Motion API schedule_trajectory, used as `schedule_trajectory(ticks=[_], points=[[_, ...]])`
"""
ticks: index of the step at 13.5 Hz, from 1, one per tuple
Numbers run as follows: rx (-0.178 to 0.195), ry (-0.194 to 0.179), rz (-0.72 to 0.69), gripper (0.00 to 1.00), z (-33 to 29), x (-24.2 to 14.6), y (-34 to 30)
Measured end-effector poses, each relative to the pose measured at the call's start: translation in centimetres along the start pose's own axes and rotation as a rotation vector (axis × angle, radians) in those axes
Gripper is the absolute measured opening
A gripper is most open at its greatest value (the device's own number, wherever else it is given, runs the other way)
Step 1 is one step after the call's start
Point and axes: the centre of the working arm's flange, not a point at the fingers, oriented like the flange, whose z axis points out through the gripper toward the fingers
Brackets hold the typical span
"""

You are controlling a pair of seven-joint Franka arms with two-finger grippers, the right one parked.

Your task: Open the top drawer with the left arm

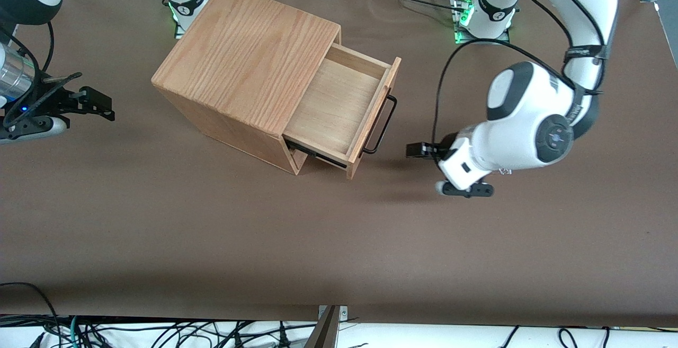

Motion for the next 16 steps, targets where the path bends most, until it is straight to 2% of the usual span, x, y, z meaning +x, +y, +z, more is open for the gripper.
schedule_trajectory(ticks=[1, 4, 5, 10, 11, 12, 16], points=[[0.005, -0.005, -0.013, 1.0, -1.0, 0.1, -1.2], [0.1, 0.026, -0.023, 1.0, -2.5, 0.3, -3.8], [0.118, 0.033, -0.022, 1.0, -2.9, 0.6, -4.8], [0.131, 0.06, 0.074, 1.0, -6.3, 1.9, -13.4], [0.138, 0.077, 0.098, 1.0, -7.4, 1.5, -15.2], [0.151, 0.11, 0.107, 1.0, -8.8, 0.6, -17.0], [0.189, 0.24, 0.104, 1.0, -15.8, -6.3, -20.1]])
